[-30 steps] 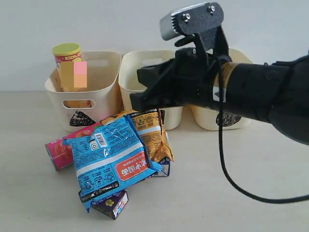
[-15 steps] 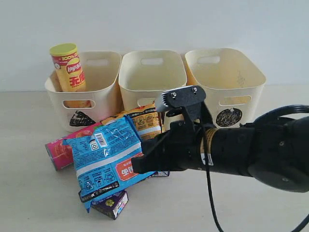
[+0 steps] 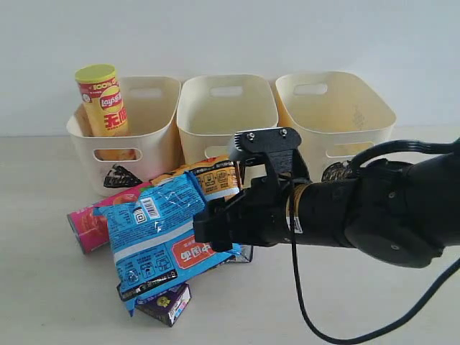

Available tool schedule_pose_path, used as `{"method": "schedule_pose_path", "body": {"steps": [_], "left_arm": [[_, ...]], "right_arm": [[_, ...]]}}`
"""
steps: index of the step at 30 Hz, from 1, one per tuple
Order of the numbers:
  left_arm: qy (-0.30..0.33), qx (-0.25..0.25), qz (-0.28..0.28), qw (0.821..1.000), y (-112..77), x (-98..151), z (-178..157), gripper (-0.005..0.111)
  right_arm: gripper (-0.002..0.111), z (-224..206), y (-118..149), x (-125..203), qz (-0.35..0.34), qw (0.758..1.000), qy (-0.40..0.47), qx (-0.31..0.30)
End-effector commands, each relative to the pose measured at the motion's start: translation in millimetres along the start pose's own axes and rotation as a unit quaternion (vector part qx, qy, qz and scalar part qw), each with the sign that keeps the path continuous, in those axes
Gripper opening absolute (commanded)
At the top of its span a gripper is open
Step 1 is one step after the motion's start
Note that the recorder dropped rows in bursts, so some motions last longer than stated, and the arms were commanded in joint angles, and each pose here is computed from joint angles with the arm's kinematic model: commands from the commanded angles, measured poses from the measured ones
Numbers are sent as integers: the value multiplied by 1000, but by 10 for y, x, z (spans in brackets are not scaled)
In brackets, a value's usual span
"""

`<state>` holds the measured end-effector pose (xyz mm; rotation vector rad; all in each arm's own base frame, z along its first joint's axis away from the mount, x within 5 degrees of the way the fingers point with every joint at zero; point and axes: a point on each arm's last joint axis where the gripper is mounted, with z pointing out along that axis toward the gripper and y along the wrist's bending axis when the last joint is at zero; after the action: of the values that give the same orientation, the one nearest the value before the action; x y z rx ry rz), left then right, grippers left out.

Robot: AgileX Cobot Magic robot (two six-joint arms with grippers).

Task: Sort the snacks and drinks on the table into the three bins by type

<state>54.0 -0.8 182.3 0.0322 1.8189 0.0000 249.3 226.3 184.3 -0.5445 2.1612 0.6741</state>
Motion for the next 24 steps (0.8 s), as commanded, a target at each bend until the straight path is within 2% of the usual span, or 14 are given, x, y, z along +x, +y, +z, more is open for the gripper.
{"method": "schedule_pose_path", "body": {"steps": [1, 8, 15, 17, 20, 23, 24], "left_arm": [[-10, -1, -5, 1000, 1, -23, -5, 4], [-10, -1, -5, 1000, 1, -23, -5, 4], [-10, -1, -5, 1000, 1, -23, -5, 4], [-10, -1, -5, 1000, 1, -23, -5, 4], [-10, -1, -5, 1000, 1, -23, -5, 4], [-10, -1, -5, 1000, 1, -23, -5, 4], [-10, -1, -5, 1000, 1, -23, -5, 4]], "right_arm": [[70, 98, -19, 49, 14, 1000, 7, -2], [70, 398, -57, 209, 41, 999, 22, -20], [67, 461, -56, 233, 36, 999, 23, -28], [58, 461, -55, 234, 38, 999, 24, -28], [34, 461, -55, 235, 38, 999, 24, -29], [0, 460, -48, 241, 32, 999, 28, -32], [0, 459, -44, 243, 30, 999, 29, -35]]}}
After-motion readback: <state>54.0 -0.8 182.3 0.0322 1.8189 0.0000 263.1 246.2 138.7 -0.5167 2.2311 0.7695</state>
